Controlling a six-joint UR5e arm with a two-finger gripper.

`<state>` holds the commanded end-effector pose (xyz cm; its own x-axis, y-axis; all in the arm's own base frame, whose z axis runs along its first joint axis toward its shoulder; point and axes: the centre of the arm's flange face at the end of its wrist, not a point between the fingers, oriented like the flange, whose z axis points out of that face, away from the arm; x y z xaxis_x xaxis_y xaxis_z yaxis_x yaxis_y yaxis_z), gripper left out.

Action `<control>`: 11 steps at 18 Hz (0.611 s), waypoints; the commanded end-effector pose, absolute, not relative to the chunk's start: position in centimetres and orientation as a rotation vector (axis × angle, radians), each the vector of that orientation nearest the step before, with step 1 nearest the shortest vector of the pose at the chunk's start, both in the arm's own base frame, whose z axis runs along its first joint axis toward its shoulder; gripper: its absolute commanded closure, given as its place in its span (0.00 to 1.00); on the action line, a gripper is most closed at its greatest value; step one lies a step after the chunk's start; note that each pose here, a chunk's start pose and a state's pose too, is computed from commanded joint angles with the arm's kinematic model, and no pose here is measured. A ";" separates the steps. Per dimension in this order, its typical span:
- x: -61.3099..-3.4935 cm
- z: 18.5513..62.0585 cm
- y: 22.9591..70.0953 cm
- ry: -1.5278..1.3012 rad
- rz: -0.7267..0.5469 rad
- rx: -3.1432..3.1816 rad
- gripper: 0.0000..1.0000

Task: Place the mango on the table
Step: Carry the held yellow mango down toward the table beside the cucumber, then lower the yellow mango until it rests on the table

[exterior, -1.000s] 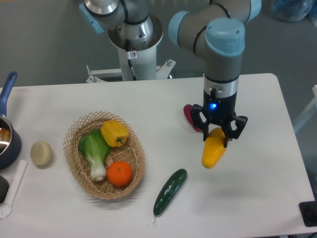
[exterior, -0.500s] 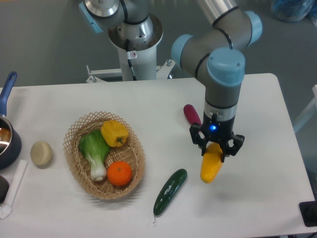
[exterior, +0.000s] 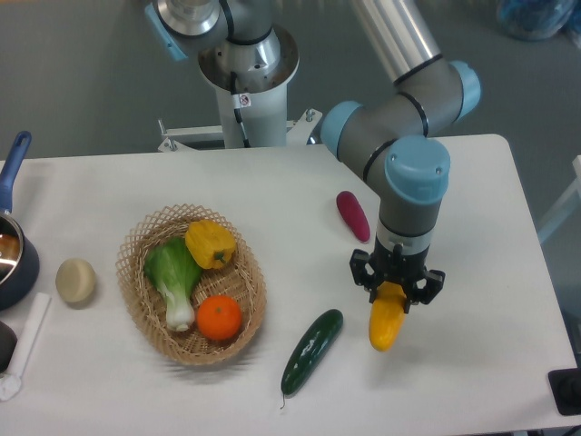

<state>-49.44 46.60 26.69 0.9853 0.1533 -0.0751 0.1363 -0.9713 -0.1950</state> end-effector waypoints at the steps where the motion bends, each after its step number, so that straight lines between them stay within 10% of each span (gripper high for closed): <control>1: -49.6 26.5 46.6 -0.219 0.131 -2.941 0.73; 11: -51.0 24.2 46.5 -0.236 0.102 -2.959 0.66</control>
<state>-51.05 46.47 24.24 0.9851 0.1632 -0.0543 0.1514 -0.9727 -0.1756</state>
